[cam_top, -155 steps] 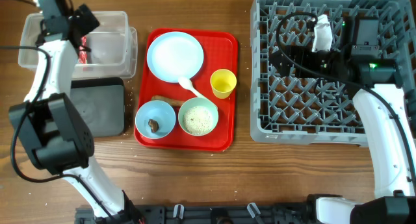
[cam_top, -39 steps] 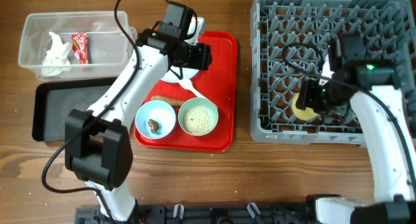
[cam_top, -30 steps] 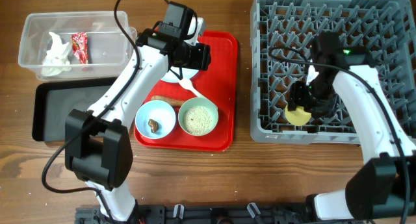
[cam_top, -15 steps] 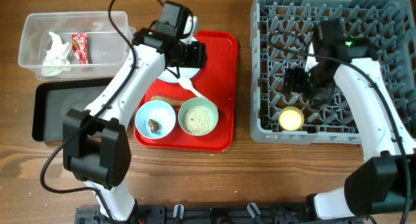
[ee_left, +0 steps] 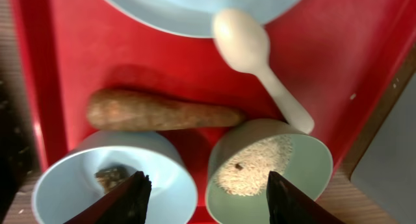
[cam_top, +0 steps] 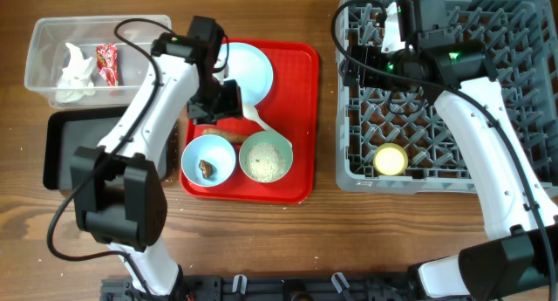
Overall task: Sort waste into correct bins and load items into the dishwasher rack
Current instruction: 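Place the yellow cup upside down in the dish rack with the right gripper, then grasp the green bowl of rice with the left gripper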
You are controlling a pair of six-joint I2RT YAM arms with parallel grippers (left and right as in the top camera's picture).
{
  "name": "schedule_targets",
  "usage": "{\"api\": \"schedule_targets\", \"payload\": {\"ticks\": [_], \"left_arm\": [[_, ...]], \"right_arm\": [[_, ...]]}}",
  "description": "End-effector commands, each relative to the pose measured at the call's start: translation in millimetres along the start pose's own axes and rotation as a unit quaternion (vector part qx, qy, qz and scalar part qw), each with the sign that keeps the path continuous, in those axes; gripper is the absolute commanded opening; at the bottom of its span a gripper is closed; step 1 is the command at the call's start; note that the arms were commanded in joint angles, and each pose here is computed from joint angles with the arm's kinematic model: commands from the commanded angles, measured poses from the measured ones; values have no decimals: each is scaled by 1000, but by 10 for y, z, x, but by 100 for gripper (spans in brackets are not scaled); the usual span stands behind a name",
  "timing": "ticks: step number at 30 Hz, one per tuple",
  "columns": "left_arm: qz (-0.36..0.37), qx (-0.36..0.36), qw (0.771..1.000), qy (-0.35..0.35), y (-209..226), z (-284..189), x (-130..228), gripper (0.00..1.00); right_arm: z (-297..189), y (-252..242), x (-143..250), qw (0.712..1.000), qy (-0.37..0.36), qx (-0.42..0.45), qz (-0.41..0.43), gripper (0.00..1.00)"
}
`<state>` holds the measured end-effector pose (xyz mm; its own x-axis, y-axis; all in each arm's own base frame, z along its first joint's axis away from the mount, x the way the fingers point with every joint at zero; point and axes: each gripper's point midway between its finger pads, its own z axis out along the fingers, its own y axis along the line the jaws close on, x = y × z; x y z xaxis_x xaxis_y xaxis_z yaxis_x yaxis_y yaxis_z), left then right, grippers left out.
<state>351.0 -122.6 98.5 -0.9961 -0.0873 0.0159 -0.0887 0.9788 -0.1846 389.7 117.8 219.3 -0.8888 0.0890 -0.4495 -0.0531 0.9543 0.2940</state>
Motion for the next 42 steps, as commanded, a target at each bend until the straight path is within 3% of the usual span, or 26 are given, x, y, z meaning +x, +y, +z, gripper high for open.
{"api": "schedule_targets", "payload": {"ticks": [1,5,12,19,22,24,36,39,42], "left_arm": [[115,24,993,-2,-430,74,155,59],[171,32,985,-7,-905,193,377,59],[140,-40,989,-29,-1164,651,830,56],[146,-53,987,-41,-1009,1011,913,26],[146,-50,987,-45,-1029,1011,897,5],[147,-47,987,-48,-1047,1002,884,4],[143,-40,987,-56,-1242,69,695,4],[117,-28,990,-78,-1095,-198,593,4],[55,-17,994,-94,-679,-561,442,4]], "right_arm": [[-67,-59,-80,1000,-19,20,0,100],[-88,-218,-118,999,-25,42,13,100],[-195,-720,-213,994,-37,71,80,100],[-194,-723,-180,994,-31,72,82,100],[-194,-723,-180,994,-31,72,82,100],[-194,-723,-182,994,-31,73,81,100],[-194,-723,-187,994,-32,72,80,100],[-194,-723,-187,994,-32,72,81,100],[-194,-722,-185,994,-32,72,81,100]]}}
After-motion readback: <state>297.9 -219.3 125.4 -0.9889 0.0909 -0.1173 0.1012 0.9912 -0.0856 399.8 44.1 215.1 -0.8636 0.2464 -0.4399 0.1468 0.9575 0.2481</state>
